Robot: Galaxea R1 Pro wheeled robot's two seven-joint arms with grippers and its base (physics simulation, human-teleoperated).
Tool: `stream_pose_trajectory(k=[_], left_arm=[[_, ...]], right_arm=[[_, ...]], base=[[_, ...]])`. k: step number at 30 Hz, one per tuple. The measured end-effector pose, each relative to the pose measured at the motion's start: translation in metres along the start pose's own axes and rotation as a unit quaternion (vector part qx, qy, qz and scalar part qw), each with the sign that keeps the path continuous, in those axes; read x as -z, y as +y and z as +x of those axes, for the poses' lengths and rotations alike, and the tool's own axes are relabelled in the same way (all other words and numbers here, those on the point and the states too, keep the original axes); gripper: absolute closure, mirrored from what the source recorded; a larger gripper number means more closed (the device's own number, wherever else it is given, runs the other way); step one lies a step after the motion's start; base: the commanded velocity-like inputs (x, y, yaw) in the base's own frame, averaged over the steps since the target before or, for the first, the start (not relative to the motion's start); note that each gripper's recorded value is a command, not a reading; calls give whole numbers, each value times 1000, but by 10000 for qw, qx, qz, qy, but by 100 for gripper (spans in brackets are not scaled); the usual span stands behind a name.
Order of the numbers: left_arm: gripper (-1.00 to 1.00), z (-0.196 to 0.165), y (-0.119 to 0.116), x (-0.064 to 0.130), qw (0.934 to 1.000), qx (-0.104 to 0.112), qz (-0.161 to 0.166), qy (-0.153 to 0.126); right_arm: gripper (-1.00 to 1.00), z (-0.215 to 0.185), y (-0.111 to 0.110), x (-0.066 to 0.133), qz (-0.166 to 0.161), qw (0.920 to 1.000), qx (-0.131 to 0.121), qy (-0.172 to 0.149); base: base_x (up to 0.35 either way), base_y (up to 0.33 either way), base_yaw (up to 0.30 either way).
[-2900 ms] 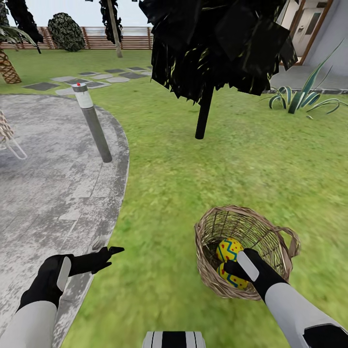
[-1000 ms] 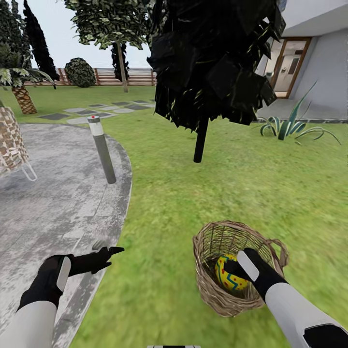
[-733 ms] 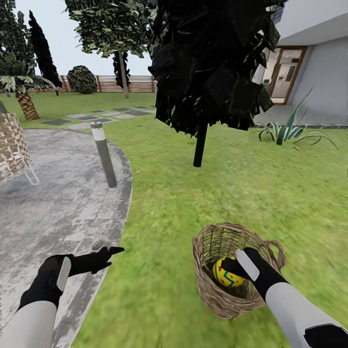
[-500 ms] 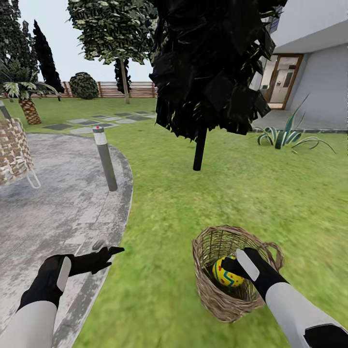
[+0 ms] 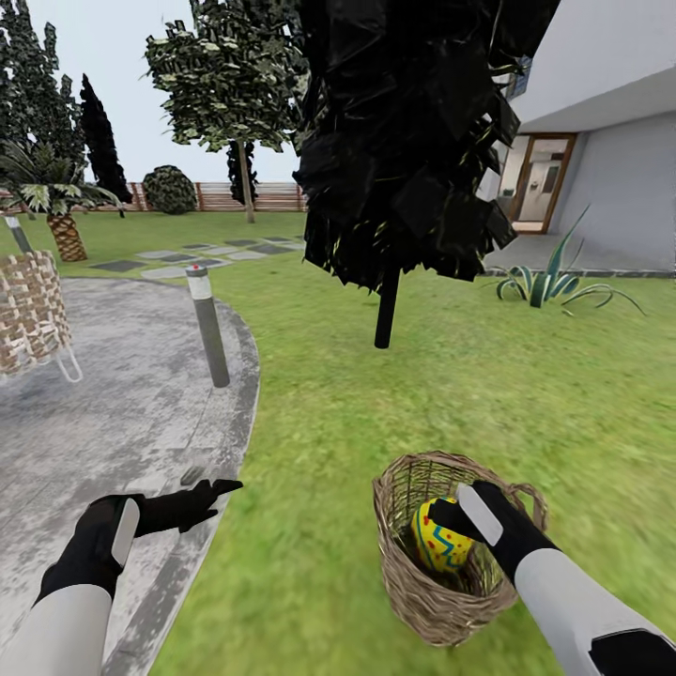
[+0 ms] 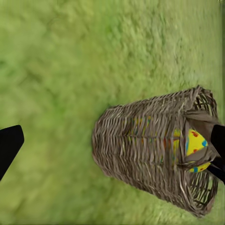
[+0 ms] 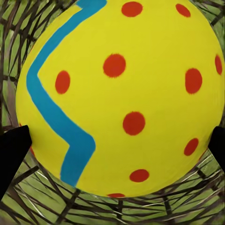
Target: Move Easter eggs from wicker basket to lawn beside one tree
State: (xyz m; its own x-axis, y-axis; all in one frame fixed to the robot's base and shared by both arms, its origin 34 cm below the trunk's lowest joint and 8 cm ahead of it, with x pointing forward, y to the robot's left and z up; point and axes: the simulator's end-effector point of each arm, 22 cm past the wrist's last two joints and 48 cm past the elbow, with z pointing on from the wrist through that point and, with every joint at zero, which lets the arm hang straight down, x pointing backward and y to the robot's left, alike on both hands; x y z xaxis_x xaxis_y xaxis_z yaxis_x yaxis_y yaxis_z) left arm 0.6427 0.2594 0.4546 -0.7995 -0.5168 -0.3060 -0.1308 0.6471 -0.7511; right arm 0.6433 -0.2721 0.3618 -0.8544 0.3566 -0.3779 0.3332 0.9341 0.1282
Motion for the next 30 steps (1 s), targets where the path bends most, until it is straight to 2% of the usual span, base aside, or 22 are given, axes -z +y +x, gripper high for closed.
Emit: stream_pose_trajectory(k=[26,30], left_arm=[[-100,-25,-45,26,10000,57,14,77],[-100,-30,-51,30,10000,60,8,75]], right_arm=[[100,-36,11,48,-6,10000,-13,-36],[100,-41,12,55,-4,10000,-20,-39]], base=[[-21,0,0],[-179,0,0]])
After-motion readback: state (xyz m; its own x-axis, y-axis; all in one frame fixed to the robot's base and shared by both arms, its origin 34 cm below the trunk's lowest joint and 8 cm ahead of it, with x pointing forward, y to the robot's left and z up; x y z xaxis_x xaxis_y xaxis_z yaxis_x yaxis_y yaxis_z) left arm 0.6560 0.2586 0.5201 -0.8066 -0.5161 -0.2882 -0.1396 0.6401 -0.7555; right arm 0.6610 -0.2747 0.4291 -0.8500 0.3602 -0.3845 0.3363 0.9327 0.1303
